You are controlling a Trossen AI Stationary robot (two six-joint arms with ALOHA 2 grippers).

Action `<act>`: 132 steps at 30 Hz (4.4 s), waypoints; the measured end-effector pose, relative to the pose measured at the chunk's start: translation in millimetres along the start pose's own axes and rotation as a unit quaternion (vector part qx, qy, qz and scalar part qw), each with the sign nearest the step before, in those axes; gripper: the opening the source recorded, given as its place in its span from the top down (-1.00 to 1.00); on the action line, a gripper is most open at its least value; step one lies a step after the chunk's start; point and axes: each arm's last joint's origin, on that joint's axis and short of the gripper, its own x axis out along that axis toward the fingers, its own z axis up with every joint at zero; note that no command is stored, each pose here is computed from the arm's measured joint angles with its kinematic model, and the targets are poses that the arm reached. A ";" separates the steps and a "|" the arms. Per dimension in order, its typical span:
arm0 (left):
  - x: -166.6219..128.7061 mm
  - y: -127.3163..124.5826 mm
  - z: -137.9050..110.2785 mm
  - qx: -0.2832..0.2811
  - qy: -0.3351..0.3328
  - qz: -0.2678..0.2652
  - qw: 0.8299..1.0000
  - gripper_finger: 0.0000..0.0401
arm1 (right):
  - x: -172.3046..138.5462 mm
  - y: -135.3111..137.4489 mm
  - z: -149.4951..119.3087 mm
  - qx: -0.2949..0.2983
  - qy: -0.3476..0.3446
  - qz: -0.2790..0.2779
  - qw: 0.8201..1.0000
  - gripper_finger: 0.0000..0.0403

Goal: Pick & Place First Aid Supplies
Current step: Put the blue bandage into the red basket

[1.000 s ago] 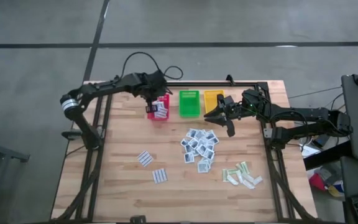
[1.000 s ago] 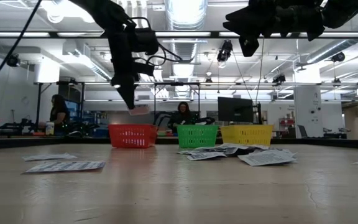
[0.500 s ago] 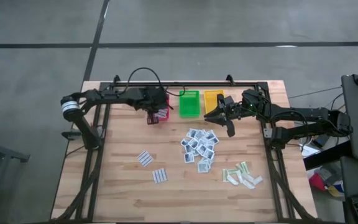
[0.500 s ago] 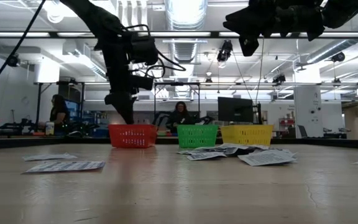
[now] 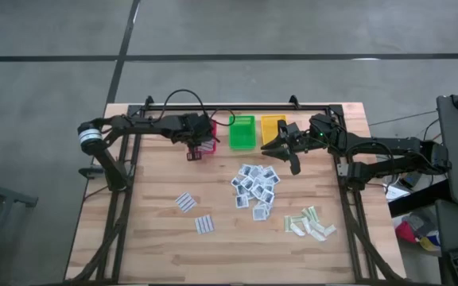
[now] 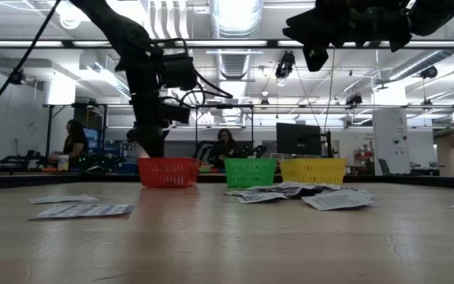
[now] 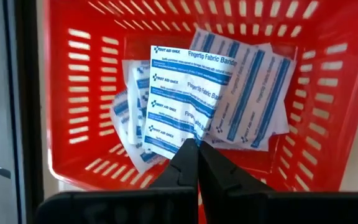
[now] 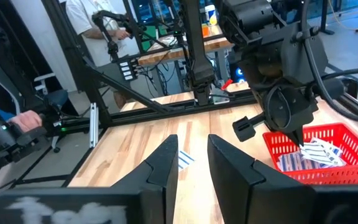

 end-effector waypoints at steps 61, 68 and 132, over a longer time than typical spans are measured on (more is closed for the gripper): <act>-124.2 -125.5 -46.3 -0.223 0.127 -0.295 0.920 0.18 | 0.0 0.0 -0.4 0.000 0.002 0.000 1.000 0.58; -115.0 -170.2 -49.7 -0.168 0.076 -0.294 0.938 0.19 | 0.0 0.0 -0.3 -0.001 0.002 0.000 1.000 0.64; -50.4 -192.5 -89.8 -0.143 0.025 -0.181 0.973 0.47 | 0.0 0.0 -0.3 -0.001 0.002 0.000 1.000 0.66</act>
